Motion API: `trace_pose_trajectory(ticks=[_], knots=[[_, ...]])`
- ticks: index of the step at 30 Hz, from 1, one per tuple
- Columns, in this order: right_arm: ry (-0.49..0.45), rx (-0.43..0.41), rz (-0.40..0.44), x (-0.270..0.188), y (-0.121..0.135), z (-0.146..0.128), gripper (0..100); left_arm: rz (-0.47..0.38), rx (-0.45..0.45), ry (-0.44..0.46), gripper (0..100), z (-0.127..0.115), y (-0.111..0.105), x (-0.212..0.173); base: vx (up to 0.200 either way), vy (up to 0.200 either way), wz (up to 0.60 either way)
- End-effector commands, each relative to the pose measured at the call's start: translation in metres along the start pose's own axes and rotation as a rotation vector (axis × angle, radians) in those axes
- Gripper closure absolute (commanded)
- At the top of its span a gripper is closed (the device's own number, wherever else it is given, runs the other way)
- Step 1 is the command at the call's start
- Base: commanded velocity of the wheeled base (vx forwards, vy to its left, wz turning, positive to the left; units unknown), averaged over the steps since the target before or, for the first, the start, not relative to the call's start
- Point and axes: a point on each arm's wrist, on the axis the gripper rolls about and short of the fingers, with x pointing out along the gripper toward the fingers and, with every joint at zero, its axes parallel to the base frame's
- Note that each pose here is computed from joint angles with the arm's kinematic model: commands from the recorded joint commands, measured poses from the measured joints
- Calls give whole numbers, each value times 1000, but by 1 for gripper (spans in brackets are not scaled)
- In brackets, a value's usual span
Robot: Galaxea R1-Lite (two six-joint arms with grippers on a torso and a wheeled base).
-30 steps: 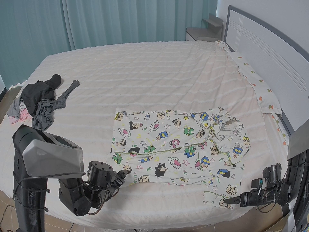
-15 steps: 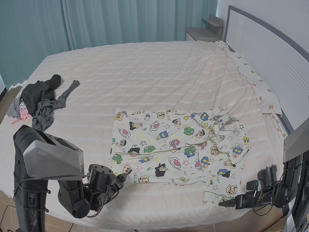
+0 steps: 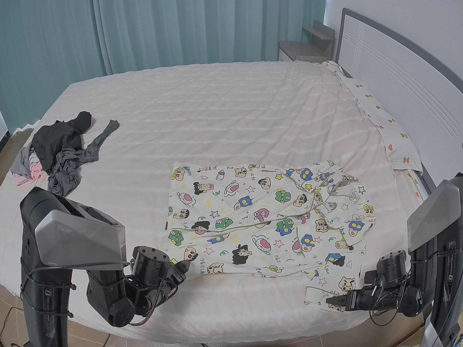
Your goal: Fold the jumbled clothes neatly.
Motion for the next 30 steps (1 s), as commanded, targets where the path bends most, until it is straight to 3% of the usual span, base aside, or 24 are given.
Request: trace_pose_trajectory(ticks=[1, 17, 24, 30], knots=[[44, 6, -3, 1, 2, -8, 100, 2, 0, 0, 0, 0, 1, 0, 0, 0, 0], [66, 93, -40, -34, 1, -2, 100, 36, 37, -44, 0, 3, 5, -4, 0, 0, 0], [141, 50, -42, -49, -13, -6, 100, 28, 52, -52, 0, 9, 5, -14, 0, 0, 0], [146, 55, -73, -54, -29, -6, 100, 38, 55, -42, 0, 8, 8, -17, 0, 0, 0]])
